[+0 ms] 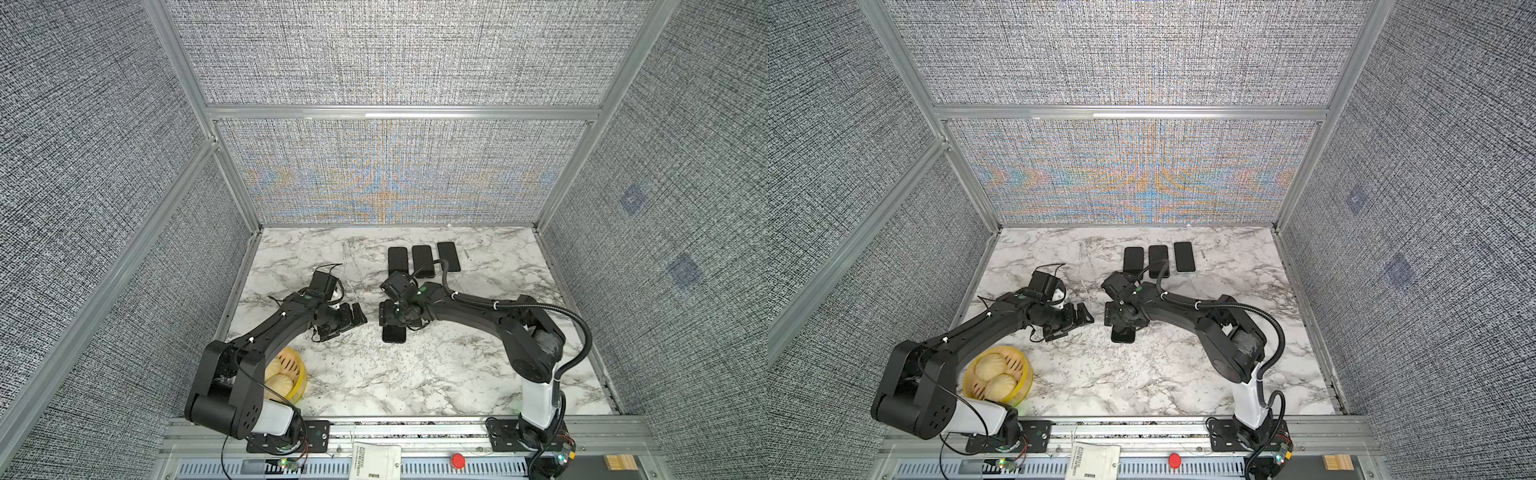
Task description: Put the phone into the phone case
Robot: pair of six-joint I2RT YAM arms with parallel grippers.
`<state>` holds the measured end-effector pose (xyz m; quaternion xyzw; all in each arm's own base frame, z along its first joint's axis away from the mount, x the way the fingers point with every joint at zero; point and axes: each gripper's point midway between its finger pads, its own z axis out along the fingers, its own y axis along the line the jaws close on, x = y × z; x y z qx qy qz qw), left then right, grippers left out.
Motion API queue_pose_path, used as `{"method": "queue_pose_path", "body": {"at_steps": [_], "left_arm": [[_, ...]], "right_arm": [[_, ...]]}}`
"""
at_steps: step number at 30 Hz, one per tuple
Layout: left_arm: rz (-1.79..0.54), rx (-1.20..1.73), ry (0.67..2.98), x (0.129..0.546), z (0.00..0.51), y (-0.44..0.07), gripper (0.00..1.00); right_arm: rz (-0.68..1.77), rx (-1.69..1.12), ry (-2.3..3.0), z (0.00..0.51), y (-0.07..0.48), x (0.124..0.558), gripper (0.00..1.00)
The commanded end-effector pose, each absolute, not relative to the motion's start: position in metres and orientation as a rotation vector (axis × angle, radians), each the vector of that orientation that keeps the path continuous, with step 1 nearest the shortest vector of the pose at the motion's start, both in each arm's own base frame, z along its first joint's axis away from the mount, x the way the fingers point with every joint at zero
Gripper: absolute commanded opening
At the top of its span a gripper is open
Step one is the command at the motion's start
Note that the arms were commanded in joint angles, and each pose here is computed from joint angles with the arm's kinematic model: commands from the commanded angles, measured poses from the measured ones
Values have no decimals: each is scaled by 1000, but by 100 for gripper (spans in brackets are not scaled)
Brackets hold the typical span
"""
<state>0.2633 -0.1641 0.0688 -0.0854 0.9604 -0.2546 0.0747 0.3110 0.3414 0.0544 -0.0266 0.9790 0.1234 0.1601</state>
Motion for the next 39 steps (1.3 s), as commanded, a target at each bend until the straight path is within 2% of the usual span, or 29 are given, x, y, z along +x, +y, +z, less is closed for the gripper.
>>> {"method": "queue_pose_path", "body": {"at_steps": [1,17,23,28,35,39], "left_arm": [[-822,-238,2864,262,70,-169,99],[-845,-236,2850,257,80,-169,99],[-844,-241,2855,257,78,-169,99],[-840,-247,2858,259,75,-169,99],[-844,-239,2873,263,73,-172,99],[-861,-219,2886,266,73,-176,99]], "right_arm": [[163,-45,2844,45,326,309,84],[4,-69,2841,26,320,305,85],[22,-80,2818,27,323,307,86],[6,-96,2852,9,323,310,86],[52,-117,2879,8,302,318,69],[26,-192,2890,23,265,331,64]]}}
